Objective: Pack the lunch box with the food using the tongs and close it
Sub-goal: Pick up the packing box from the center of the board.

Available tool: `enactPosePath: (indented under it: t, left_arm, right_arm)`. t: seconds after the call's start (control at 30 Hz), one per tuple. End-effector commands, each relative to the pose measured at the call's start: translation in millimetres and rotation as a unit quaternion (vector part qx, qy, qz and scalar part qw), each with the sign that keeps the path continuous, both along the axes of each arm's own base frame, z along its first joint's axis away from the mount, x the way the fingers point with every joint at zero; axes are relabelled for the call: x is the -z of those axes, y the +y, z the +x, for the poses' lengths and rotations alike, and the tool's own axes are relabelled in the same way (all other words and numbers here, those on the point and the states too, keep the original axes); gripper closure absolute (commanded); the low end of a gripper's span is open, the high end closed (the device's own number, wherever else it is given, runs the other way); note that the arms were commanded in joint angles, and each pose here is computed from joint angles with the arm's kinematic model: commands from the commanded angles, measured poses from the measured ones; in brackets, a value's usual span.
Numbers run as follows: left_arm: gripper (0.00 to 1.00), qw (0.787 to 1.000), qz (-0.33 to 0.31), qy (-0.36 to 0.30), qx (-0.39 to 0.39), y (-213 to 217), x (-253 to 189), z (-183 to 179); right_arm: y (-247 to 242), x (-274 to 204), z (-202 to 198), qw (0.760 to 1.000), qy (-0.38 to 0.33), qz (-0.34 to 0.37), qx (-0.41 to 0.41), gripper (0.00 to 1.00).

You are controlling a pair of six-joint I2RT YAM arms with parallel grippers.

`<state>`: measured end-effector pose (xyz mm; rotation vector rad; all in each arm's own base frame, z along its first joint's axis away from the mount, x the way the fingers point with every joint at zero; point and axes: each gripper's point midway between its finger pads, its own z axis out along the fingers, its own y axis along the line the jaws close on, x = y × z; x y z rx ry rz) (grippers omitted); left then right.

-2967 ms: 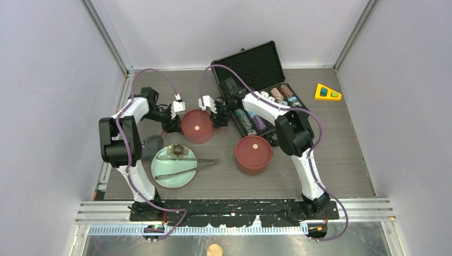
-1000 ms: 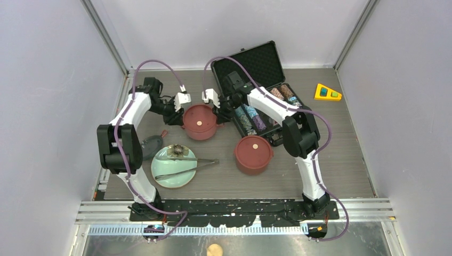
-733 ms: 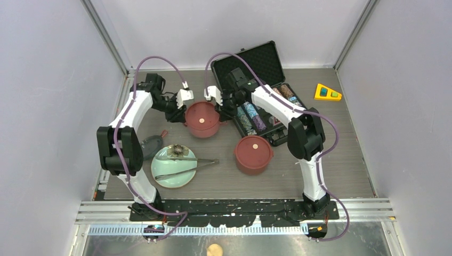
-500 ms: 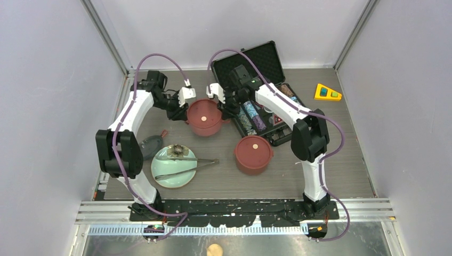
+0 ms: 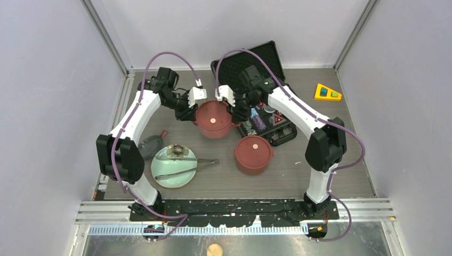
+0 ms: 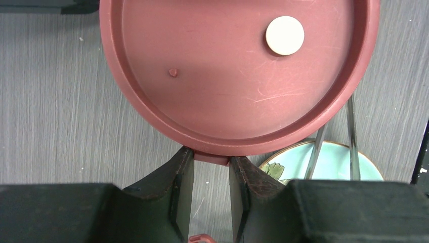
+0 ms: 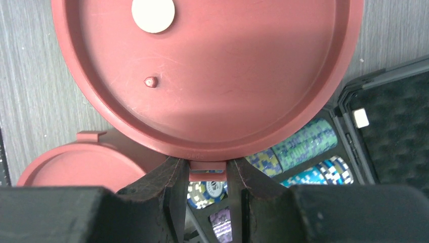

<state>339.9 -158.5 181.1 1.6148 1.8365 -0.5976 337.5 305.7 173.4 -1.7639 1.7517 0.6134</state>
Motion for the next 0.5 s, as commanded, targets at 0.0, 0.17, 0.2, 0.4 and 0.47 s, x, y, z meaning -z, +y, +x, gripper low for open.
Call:
enactPosePath:
  t: [0.0, 0.17, 0.2, 0.4, 0.47]
  left_arm:
    - [1.0, 0.995, -0.067, -0.038, 0.056, -49, -50, -21]
    - [1.0, 0.994, -0.063, -0.035, 0.076, -70, -52, -35]
    - [1.0, 0.994, -0.062, -0.034, 0.079, -74, -51, -38]
    - [1.0, 0.993, -0.059, -0.021, 0.099, -100, -43, -55]
    - [1.0, 0.993, -0.057, -0.018, 0.107, -109, -41, -62]
  right_arm:
    - [25, -63, -15, 0.993, -0.061, 0.094, -0.038, 0.86]
    - [8, -61, -29, 0.994, -0.055, 0.09, -0.032, 0.86]
    - [4, -61, -32, 0.994, -0.053, 0.089, -0.03, 0.86]
    - [-20, -58, -53, 0.995, -0.045, 0.08, -0.024, 0.85]
    - [-28, -57, -61, 0.996, -0.042, 0.077, -0.021, 0.85]
